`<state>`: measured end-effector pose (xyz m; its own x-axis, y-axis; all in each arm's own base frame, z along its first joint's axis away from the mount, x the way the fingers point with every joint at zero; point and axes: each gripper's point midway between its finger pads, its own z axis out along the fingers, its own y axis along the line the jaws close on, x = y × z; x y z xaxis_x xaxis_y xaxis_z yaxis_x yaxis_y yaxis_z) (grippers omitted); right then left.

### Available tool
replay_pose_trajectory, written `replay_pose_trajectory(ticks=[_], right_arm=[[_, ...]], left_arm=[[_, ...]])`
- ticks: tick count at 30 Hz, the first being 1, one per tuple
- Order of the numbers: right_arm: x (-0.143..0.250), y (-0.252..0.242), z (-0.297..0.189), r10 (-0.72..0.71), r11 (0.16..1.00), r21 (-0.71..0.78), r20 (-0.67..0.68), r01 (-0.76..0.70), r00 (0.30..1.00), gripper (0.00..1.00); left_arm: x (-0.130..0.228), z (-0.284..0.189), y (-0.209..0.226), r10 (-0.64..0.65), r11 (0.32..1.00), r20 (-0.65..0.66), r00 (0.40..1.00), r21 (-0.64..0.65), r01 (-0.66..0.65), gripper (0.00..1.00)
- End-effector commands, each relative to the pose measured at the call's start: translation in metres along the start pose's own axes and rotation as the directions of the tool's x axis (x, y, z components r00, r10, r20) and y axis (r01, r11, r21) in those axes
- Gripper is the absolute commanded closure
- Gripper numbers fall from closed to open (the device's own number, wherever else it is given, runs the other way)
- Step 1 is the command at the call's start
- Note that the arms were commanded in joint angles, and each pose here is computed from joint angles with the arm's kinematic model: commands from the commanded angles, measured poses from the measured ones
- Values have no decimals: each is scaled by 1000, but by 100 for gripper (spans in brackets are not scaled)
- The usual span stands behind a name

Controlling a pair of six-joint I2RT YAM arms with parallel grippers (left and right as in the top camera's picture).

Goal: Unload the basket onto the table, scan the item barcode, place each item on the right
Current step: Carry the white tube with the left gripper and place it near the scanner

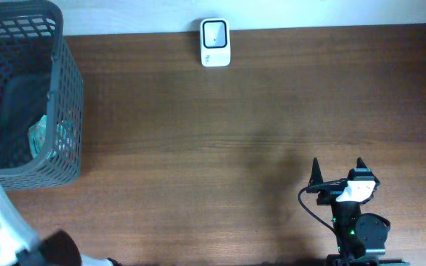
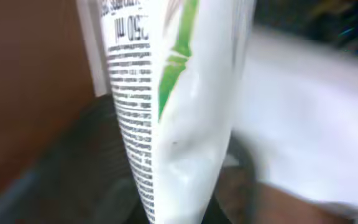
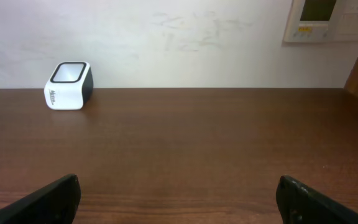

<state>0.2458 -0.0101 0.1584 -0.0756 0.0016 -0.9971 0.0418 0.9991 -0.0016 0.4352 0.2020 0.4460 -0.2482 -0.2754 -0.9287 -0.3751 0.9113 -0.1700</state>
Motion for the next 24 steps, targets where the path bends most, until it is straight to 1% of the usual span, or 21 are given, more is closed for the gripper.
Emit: replay_pose_trajectory(ticks=[1, 2, 3, 4, 5, 6, 9, 10, 12, 13, 14, 15, 16, 17, 20, 22, 23, 24], right_arm=[[3, -2, 0, -2, 1000, 9, -5, 2, 1000, 1], [3, -2, 0, -2, 1000, 9, -5, 2, 1000, 1], [3, -2, 0, -2, 1000, 9, -5, 2, 1000, 1], [3, -2, 0, -2, 1000, 9, -5, 2, 1000, 1], [3, -2, 0, -2, 1000, 9, -5, 2, 1000, 1], [3, -2, 0, -2, 1000, 9, -5, 2, 1000, 1], [3, -2, 0, -2, 1000, 9, -5, 2, 1000, 1], [3, -2, 0, -2, 1000, 9, -5, 2, 1000, 1], [3, -2, 0, -2, 1000, 9, -5, 2, 1000, 1], [3, -2, 0, -2, 1000, 9, -5, 2, 1000, 1], [3, -2, 0, -2, 1000, 9, -5, 2, 1000, 1], [3, -2, 0, -2, 1000, 9, -5, 2, 1000, 1], [3, -2, 0, -2, 1000, 9, -5, 2, 1000, 1], [3, -2, 0, -2, 1000, 9, -5, 2, 1000, 1], [3, -2, 0, -2, 1000, 9, -5, 2, 1000, 1], [3, -2, 0, -2, 1000, 9, -5, 2, 1000, 1], [3, -2, 0, -2, 1000, 9, -5, 2, 1000, 1], [3, -2, 0, -2, 1000, 9, -5, 2, 1000, 1]], left_arm=[[-17, -37, -63, -216, 957, 7, 976, 201, 210, 100], [-15, -42, -86, -249, 931, -27, 968, 270, 247, 100], [-9, -48, -116, -239, 898, -77, 968, 362, 250, 100], [2, -54, -149, -206, 856, -135, 969, 455, 246, 100], [14, -58, -174, -175, 824, -184, 967, 510, 246, 100], [36, -61, -201, -134, 806, -251, 959, 535, 253, 100], [99, -63, -251, -26, 807, -409, 912, 530, 261, 100], [138, -71, -285, 61, 790, -496, 866, 555, 262, 100], [183, -77, -321, 161, 775, -567, 808, 580, 252, 100], [202, -74, -333, 192, 787, -580, 791, 573, 229, 100], [229, -59, -342, 221, 838, -581, 783, 524, 153, 100], [247, -45, -345, 233, 875, -575, 784, 476, 89, 100], [263, -31, -344, 217, 914, -576, 788, 403, 43, 100], [292, -18, -349, 220, 940, -596, 772, 340, -5, 100], [366, -13, -372, 311, 930, -664, 680, 361, -72, 100], [421, -14, -383, 377, 916, -699, 608, 379, -132, 100], [443, -14, -385, 401, 910, -708, 581, 381, -164, 100], [453, -12, -385, 413, 907, -707, 574, 375, -190, 100]])
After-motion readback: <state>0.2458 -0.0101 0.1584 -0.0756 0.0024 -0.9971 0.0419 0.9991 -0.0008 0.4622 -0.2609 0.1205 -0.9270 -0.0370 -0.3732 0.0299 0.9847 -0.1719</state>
